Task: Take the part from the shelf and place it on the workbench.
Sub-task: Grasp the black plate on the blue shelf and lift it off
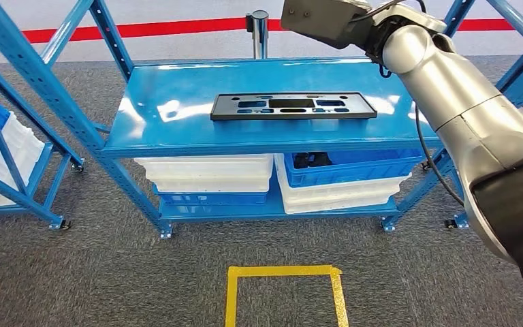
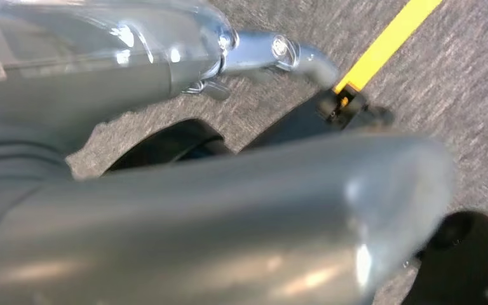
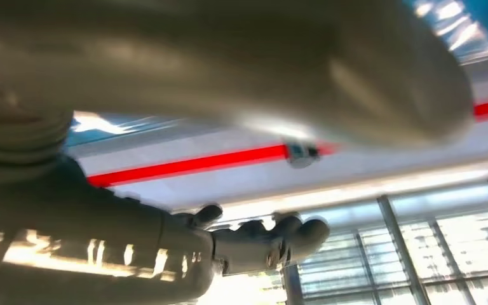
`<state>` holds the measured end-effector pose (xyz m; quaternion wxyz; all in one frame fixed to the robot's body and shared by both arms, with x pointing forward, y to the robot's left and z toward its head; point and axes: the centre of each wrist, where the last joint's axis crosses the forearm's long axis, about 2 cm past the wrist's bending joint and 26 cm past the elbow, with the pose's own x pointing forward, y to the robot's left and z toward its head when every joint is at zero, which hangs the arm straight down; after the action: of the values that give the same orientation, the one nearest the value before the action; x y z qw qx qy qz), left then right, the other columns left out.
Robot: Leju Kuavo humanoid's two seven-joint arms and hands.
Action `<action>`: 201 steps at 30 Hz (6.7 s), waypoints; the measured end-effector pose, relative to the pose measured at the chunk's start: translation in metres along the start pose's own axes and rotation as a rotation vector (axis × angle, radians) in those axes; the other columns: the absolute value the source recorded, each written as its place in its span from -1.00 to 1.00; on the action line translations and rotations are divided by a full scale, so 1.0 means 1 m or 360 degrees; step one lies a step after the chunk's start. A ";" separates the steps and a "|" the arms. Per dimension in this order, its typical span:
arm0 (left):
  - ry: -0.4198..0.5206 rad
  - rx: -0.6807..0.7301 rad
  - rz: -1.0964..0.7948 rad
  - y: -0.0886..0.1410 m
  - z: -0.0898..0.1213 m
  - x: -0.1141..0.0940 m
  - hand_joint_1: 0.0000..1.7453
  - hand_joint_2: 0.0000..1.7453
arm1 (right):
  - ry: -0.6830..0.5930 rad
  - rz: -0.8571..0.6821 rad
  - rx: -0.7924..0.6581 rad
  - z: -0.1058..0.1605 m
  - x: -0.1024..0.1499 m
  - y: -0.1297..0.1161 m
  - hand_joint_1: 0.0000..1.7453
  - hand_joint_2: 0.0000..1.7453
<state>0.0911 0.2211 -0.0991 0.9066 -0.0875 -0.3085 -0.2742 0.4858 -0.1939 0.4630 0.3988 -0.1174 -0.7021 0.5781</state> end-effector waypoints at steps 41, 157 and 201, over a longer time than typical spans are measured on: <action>0.0017 0.0001 -0.0002 0.000 -0.001 0.001 -1.00 -1.00 | 0.0003 0.0063 0.0047 -0.001 0.003 -0.001 -1.00 -1.00; 0.0047 -0.0005 -0.0014 -0.011 0.000 0.001 -1.00 -1.00 | 0.0071 0.0038 0.0092 0.119 -0.067 0.374 -1.00 1.00; 0.0039 0.0022 0.0005 -0.011 0.000 0.000 -1.00 -1.00 | -0.0137 0.0168 -0.0212 0.156 -0.052 0.289 -1.00 1.00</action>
<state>0.0845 0.2119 -0.0992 0.9114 -0.0785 -0.2991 -0.2716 0.3255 -0.2512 0.1775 0.3287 -0.1555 -0.7483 0.5548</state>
